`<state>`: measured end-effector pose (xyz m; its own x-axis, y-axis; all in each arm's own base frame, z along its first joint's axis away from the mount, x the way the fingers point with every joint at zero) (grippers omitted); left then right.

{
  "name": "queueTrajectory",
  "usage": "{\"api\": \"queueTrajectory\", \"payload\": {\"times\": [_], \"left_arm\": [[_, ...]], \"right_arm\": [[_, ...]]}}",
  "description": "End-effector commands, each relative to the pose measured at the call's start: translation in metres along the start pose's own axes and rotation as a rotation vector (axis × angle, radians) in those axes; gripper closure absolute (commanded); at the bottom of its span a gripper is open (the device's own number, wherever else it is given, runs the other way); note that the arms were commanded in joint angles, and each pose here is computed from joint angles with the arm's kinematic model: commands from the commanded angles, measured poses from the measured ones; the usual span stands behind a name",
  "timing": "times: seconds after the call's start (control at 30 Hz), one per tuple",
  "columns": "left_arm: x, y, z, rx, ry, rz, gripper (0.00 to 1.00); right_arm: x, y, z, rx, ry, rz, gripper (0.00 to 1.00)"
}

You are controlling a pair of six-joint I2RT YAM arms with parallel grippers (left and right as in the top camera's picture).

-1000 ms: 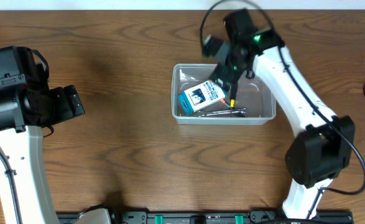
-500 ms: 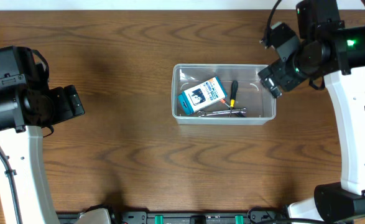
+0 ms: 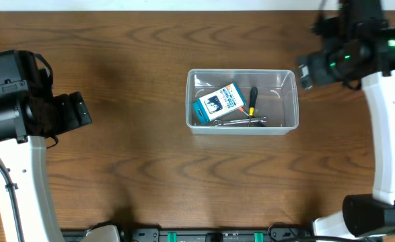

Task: Pack container
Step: 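Move the right gripper over the red-and-black pliers at right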

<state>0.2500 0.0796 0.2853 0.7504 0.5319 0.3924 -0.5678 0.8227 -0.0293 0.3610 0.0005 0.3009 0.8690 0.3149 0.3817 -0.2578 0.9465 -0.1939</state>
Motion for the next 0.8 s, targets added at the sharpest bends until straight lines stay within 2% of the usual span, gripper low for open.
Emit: {"api": "queueTrajectory", "payload": {"times": [0.0,0.23,0.47,0.6,0.77], "left_arm": [[0.002,0.002,0.003,0.001,-0.01,0.001,0.02],[0.002,0.002,0.003,0.001,-0.01,0.001,0.02],[0.002,0.002,0.003,0.001,-0.01,0.0,0.02],[0.002,0.002,0.003,0.001,-0.01,0.0,0.02],[0.002,0.002,0.003,0.001,-0.01,0.001,0.02]], "right_arm": [[-0.015,-0.061,-0.008,-0.166,0.037,-0.244,0.01],[-0.06,-0.135,-0.07,-0.022,0.143,-0.436,0.01],[-0.098,-0.174,-0.111,0.113,0.251,-0.486,0.01],[-0.088,-0.199,-0.108,0.088,0.213,-0.43,0.01],[-0.06,-0.23,-0.103,-0.008,0.089,-0.374,0.01]]}}
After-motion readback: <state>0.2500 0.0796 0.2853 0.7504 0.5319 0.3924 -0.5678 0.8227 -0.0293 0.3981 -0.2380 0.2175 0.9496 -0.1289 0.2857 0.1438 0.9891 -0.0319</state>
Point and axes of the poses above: each gripper's point midway between its finger pads, its own z axis back along the fingers, its own y axis along the line the jaws close on, x = y × z, the point moved 2 cm from there along z, back along the fingers, and after that the axes turned 13 degrees about z, right-handed, at the moved point
